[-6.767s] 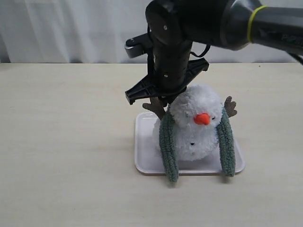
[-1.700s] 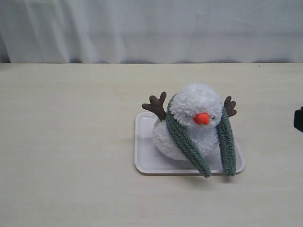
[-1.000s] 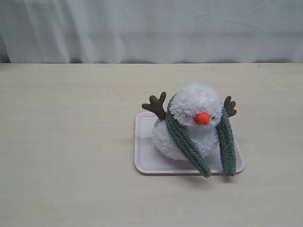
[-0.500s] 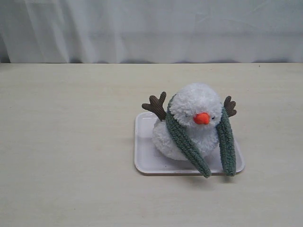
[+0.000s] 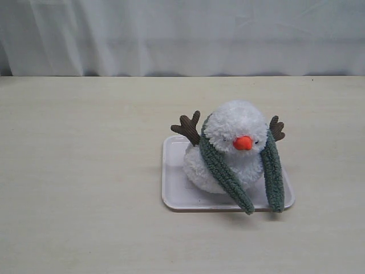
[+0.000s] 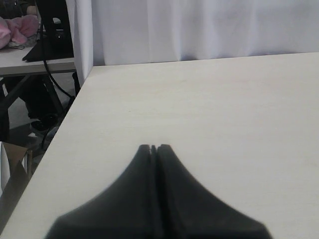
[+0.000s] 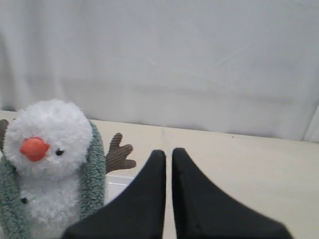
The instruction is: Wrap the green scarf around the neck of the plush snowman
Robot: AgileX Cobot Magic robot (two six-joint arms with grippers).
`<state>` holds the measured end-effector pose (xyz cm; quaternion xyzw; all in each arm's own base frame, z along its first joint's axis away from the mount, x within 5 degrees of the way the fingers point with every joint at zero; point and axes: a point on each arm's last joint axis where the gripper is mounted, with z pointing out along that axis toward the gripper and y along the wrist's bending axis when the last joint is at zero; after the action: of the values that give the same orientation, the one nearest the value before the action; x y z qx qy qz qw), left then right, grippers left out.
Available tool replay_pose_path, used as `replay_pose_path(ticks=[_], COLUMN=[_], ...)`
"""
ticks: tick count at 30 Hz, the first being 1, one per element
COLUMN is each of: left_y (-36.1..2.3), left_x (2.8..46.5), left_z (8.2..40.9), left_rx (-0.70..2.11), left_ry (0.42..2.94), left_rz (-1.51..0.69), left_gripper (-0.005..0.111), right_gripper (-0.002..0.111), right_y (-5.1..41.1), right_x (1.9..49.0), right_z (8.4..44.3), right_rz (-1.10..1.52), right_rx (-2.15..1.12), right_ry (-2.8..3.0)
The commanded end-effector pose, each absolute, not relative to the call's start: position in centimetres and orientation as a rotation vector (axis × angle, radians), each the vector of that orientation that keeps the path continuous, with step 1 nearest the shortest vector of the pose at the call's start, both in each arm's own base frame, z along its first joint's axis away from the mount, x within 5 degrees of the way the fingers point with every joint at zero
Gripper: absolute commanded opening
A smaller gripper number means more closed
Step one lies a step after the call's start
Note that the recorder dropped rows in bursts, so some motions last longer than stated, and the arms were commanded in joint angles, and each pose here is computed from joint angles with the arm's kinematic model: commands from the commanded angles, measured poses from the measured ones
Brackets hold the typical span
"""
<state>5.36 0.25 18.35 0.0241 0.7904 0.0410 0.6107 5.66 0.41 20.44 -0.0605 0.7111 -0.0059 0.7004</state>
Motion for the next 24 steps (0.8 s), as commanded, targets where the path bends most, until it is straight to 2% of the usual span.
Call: replay_pose_path(ticks=[1,10,24], left_y=[0.2,0.2,0.2], left_x=[5.4,5.4,5.4], left_z=[18.3,18.3,18.3], left_rx=[0.053,0.053,0.053], left_ry=[1.814,1.814,1.814], left_rz=[0.094,0.094,0.094], left_gripper=[0.0,0.0,0.0], right_gripper=[0.004,0.004,0.004], right_y=[-0.1,-0.4,-0.4], right_x=[5.6,5.3,5.3], right_z=[19.8,18.2,18.2], right_rz=[-0.043,-0.079,-0.075], right_rx=[-0.038,0.008,0.012], right_ry=[1.647,1.826,1.828])
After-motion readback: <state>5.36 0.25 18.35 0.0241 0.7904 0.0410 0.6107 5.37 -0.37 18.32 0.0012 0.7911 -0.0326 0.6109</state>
